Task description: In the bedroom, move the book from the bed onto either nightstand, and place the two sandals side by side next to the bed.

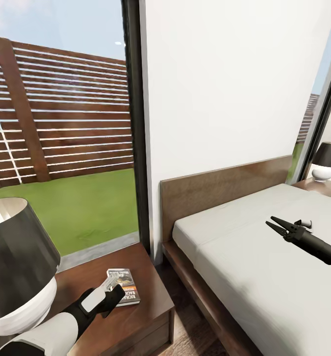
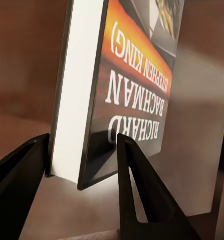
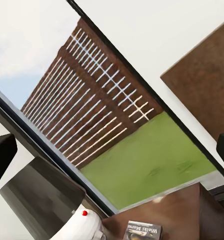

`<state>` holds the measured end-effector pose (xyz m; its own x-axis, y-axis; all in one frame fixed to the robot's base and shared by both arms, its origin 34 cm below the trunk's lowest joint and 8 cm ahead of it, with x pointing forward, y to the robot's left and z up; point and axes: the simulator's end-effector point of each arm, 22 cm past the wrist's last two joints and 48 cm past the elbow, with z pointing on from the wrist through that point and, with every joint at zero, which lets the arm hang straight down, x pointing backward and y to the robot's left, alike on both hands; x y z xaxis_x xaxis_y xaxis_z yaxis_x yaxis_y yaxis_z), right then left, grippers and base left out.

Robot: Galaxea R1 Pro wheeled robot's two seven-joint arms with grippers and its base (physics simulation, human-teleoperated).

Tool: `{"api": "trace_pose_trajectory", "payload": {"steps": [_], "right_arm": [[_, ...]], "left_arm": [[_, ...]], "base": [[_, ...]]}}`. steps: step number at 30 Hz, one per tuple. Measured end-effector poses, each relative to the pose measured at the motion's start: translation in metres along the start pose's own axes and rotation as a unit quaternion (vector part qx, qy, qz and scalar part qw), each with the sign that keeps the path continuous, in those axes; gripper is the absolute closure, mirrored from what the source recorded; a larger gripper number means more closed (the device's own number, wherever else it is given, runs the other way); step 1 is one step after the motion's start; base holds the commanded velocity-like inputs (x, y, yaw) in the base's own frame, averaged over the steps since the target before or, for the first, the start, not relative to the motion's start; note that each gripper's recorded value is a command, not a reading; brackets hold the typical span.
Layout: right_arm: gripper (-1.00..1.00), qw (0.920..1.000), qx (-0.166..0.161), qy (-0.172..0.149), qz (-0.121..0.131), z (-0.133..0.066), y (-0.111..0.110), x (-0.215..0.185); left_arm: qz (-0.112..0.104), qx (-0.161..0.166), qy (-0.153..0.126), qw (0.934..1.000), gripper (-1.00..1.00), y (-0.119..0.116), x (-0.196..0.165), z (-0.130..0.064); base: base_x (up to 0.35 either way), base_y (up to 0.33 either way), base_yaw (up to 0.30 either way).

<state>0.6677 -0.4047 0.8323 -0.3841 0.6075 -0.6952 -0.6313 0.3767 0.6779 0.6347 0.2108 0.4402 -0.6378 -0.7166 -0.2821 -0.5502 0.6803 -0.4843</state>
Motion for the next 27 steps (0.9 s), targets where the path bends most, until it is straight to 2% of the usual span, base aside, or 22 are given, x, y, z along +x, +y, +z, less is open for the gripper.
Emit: {"api": "trace_pose_trajectory", "payload": {"steps": [27], "right_arm": [[-1.0,1.0,0.0,0.0,0.0,0.0,0.0,0.0]], "left_arm": [[0.001,-0.002,-0.001,1.0,1.0,0.0011,-0.0005,0.0001]], "base": [[0.0,0.0,0.0]]}}
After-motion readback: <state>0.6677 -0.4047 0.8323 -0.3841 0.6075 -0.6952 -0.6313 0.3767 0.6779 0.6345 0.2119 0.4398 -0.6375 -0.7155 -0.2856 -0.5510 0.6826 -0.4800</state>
